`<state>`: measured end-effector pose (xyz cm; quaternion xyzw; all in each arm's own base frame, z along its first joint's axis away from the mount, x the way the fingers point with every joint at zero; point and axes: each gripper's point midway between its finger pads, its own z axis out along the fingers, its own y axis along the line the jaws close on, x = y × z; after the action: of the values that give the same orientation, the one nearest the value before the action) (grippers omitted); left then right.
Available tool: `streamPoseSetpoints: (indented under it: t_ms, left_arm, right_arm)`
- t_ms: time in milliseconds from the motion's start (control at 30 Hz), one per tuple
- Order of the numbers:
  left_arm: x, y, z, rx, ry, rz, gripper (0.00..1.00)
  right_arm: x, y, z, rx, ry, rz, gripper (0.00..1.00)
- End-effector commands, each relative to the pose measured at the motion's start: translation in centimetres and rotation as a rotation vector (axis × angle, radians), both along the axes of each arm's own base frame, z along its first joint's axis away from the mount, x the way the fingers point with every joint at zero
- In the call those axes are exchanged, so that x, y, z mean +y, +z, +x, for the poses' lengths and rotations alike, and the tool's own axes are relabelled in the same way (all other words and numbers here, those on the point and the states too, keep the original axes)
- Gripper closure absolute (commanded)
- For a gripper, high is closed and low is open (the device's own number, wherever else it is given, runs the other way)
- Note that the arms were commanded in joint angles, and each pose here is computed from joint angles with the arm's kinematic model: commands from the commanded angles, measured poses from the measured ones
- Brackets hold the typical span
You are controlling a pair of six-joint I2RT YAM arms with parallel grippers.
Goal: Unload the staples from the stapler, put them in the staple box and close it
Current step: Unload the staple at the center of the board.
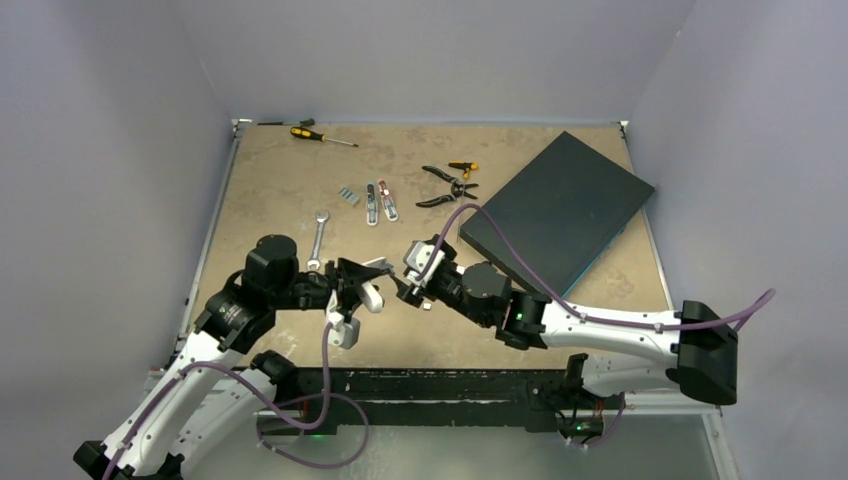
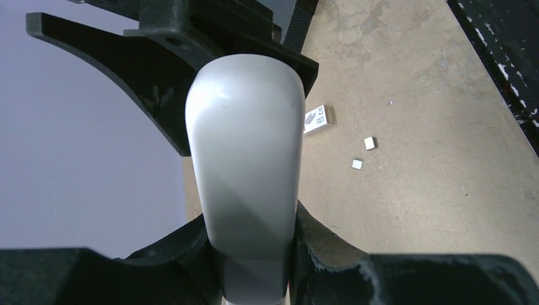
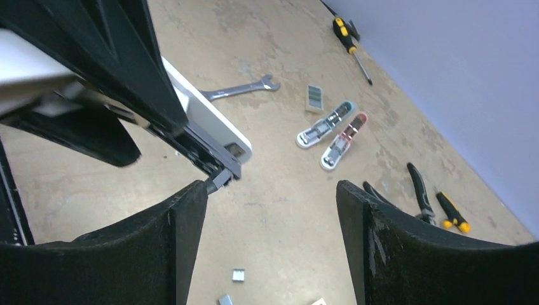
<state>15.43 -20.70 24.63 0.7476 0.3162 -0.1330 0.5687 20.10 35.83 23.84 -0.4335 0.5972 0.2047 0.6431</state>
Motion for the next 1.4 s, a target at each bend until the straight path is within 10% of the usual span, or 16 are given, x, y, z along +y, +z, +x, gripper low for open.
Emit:
streamPoseSetpoints:
  t_ms: [0, 1367]
  left_arm:
    - [-0.9, 2.9, -0.9, -0.085, -0.082, -0.067, 1.00]
    - [-1.5, 0.7, -0.1, -0.030, -0.088, 0.017, 1.00]
  right_arm:
    - [-2.8, -2.5, 0.6, 0.040, -0.087, -0.088, 0.23]
    - [-3.2, 1.0, -0.4, 0.060, -0.067, 0.177, 0.16]
